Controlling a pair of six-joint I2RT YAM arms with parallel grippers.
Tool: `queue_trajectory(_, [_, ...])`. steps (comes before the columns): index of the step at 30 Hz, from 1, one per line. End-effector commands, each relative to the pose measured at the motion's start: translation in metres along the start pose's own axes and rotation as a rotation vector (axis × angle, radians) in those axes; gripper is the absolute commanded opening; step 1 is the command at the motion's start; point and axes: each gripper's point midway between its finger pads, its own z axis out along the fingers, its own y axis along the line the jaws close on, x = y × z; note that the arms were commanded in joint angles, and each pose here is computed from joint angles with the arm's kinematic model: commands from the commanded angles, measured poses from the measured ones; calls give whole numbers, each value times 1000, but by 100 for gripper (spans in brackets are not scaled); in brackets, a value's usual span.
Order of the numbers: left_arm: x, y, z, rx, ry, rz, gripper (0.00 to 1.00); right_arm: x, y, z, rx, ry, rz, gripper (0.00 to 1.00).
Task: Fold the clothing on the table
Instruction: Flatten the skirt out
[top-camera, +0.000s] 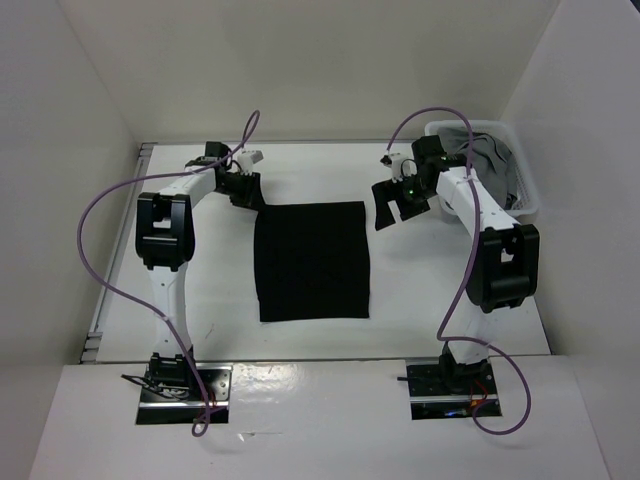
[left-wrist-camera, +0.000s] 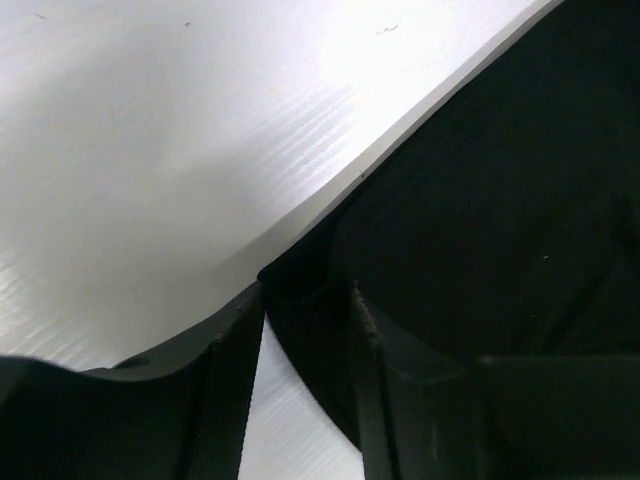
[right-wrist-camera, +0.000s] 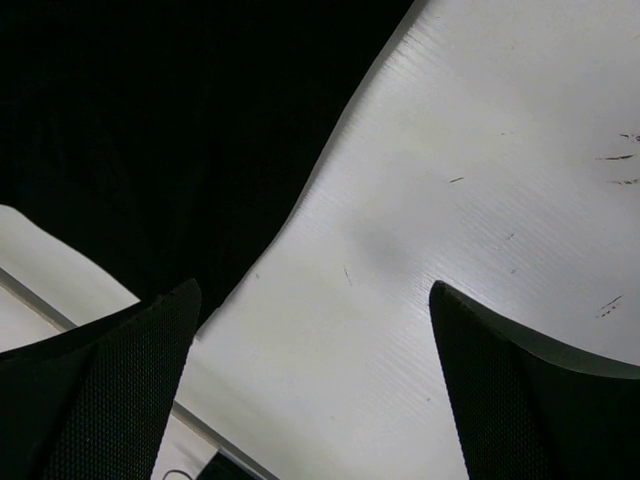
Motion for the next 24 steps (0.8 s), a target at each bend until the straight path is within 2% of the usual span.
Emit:
queue_trajectory(1, [11,2,9,21,34,-12,39,-9,1,-7,-8,-23,-18,99])
queue_trajectory(5, [9,3,7,12,36,-12,23,-9,-1,-4,-8,-23,-17,99])
queue_trajectory(11, [10,6,8,2,44,-17,20,-6,-4,9,-26,7,-2,99])
queue_trajectory(14, [10,6,8,2,44,-7,14,-16,-11,17,-39,-12,0,98])
queue_trajectory(24, [12,4,5,-19,70,34,13,-52,-35,61,-117,-44,23,92])
